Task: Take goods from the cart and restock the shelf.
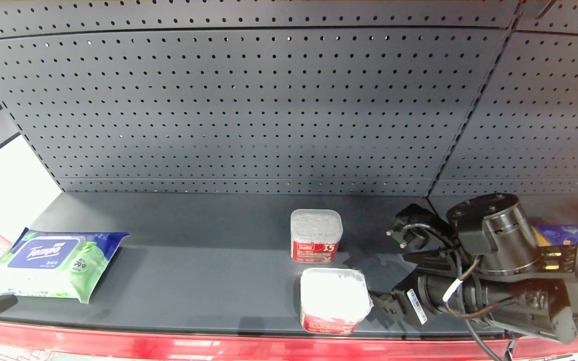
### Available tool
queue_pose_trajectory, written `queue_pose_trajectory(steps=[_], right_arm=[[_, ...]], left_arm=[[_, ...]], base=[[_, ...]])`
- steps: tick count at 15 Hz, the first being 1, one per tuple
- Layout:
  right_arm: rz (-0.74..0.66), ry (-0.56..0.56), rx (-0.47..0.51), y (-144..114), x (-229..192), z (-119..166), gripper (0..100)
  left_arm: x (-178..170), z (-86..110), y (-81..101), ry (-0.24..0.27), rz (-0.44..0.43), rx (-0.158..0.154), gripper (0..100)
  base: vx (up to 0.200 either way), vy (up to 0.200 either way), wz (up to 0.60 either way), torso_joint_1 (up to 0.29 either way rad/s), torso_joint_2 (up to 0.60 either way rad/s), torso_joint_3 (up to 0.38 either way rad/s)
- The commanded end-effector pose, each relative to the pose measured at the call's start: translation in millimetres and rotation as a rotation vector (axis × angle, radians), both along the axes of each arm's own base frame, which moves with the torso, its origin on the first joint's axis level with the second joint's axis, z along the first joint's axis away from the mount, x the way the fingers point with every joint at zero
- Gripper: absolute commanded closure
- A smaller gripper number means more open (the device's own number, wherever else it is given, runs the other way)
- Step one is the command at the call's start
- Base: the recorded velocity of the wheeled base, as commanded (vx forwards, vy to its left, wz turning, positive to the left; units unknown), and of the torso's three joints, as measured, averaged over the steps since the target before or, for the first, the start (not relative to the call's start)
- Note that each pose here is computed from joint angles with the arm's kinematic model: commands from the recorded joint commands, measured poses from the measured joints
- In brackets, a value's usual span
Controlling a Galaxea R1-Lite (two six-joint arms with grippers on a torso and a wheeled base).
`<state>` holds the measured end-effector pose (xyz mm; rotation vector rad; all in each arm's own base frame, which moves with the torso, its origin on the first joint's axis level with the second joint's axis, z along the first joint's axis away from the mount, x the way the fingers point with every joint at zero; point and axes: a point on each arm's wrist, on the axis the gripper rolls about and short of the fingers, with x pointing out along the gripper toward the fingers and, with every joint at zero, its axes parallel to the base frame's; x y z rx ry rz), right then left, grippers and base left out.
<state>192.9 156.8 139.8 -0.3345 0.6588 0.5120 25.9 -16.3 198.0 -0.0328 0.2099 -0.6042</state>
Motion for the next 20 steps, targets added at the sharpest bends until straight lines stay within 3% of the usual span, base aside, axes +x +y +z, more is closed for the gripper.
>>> queue_pose_trajectory(steps=[1,20], right_arm=[[0.006,0.000,-0.001,4.0,2.3,-0.3,0],[0.013,-0.002,-0.011,13.9,5.9,-2.2,0]], left_arm=[[0.6,-0.5,-0.3,0.005,0.000,0.000,0],[0.5,0.0,-0.2,0.004,0.000,-0.002,0]], base=[[0.000,0.000,0.00,0.000,0.00,0.000],[0.000,0.000,0.00,0.000,0.00,0.000]])
